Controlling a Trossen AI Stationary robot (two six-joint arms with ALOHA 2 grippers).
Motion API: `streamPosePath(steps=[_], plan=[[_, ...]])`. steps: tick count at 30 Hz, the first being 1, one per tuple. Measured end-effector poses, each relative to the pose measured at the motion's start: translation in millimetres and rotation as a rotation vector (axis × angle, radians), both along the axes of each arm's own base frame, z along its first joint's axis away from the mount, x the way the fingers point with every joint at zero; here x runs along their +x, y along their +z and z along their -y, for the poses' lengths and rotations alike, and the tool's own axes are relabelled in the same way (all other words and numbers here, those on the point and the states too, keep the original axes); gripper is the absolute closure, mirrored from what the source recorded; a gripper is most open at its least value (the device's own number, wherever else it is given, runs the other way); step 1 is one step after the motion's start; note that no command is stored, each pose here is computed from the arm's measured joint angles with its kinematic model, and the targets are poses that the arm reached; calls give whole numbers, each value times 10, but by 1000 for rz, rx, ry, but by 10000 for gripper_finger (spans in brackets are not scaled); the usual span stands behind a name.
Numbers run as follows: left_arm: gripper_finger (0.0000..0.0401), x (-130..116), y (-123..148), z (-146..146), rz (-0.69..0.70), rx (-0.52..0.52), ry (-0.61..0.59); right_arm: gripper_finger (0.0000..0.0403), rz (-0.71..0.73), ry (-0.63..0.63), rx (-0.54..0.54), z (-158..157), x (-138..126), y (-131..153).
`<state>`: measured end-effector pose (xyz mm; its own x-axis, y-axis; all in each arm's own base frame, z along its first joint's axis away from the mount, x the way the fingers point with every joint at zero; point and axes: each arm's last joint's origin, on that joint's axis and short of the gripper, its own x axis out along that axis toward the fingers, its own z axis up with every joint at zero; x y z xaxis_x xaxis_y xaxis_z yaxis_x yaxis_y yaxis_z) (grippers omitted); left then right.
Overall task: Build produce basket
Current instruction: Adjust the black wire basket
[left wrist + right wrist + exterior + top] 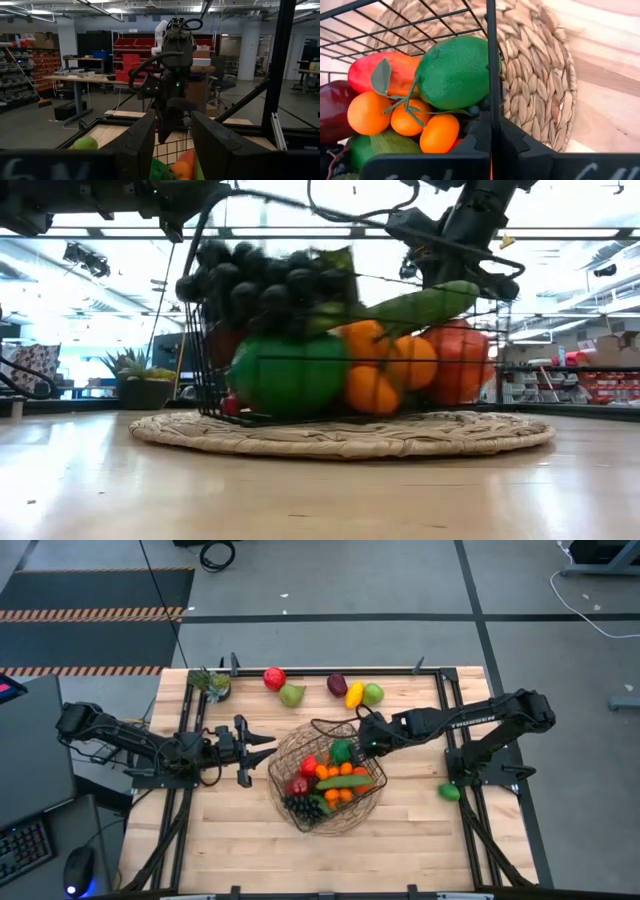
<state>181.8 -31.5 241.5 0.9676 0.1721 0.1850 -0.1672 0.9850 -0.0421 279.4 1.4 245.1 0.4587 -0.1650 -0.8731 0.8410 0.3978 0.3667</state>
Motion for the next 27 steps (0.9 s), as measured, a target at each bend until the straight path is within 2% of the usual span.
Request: streamPosePath(steps=[12, 19, 23, 27], plan=[[269, 0, 0, 0, 2, -6, -1, 390, 16, -159, 72, -67, -18, -5], [269, 0, 1, 3, 3, -6, -12, 384, -2, -269, 44, -197, -80, -24], [269, -1, 2, 11, 4, -5, -19, 387, -10, -283, 43, -229, -100, -28], [269, -3, 4, 21, 5, -5, -25, 391, 28, -288, 88, -264, -68, -14]])
